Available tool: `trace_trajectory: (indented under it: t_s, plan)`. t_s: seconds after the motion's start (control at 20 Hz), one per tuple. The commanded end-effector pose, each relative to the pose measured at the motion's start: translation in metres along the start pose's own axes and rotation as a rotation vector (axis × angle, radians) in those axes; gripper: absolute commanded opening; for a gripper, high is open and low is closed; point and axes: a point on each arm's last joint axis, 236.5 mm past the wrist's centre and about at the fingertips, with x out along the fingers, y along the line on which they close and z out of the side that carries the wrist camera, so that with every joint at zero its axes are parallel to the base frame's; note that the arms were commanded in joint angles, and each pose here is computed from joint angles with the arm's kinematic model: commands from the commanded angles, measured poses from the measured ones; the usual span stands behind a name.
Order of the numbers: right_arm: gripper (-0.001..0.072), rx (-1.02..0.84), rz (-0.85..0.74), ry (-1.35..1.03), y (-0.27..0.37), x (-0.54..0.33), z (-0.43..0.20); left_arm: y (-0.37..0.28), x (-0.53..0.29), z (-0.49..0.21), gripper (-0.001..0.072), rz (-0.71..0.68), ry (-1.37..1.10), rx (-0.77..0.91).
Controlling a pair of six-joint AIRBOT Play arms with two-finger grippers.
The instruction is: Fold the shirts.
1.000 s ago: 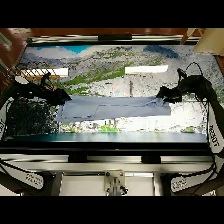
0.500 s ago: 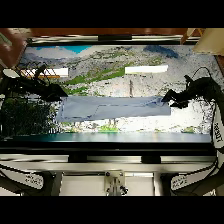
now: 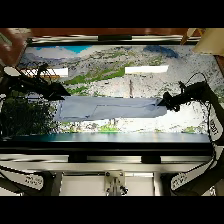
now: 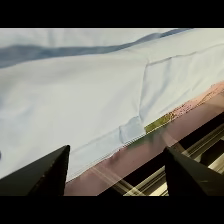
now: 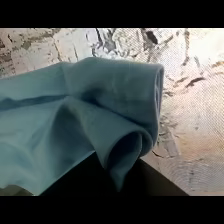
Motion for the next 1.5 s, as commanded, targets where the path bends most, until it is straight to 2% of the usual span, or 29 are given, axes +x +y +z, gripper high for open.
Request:
trace_trajectory:
  t_s: [0.0,0.05,0.1,0.2,0.25,0.45,0.65,0.9,1.1,1.25,1.45]
  plan:
    - [0.0074,-0.006,0.027,0.042,0.010,0.003,-0.010,-0.016,0.004,0.003,0.0669,-0.045,-0.008,0.006]
    - [0.0074,-0.019,0.032,0.044,0.013,-0.002,-0.012,-0.019,0.006,0.003,0.0661,-0.052,-0.005,0.010]
    - [0.0074,-0.048,0.035,0.037,0.019,-0.010,-0.014,-0.023,0.009,0.002,0.0562,-0.055,0.002,0.017]
    - [0.0074,-0.094,0.035,-0.022,0.037,-0.038,-0.014,-0.036,0.021,-0.002,0.0173,-0.065,0.027,0.043]
    - [0.0074,-0.119,0.038,-0.060,0.048,-0.054,-0.015,-0.046,0.032,-0.002,0.0032,-0.063,0.030,0.063]
    - [0.0073,-0.234,0.069,-0.147,0.104,-0.123,-0.052,-0.106,0.110,0.003,0.0032,-0.088,-0.043,0.100]
    - [0.0073,-0.268,0.086,-0.269,0.143,-0.188,-0.098,-0.169,0.193,-0.028,0.0031,-0.116,-0.037,0.166]
    - [0.0073,-0.292,0.103,-0.356,0.170,-0.235,-0.155,-0.232,0.250,-0.049,0.0031,-0.253,-0.069,0.035]
    - [0.0074,-0.314,0.203,-0.383,0.199,-0.252,-0.184,-0.283,0.289,-0.081,0.0031,-0.372,-0.008,-0.013]
    - [0.0073,-0.312,0.209,-0.391,0.201,-0.254,-0.186,-0.292,0.296,-0.087,0.0029,-0.384,-0.001,0.007]
    - [0.0073,-0.306,0.210,-0.370,0.203,-0.241,-0.171,-0.262,0.230,-0.030,0.0028,-0.309,-0.109,0.141]
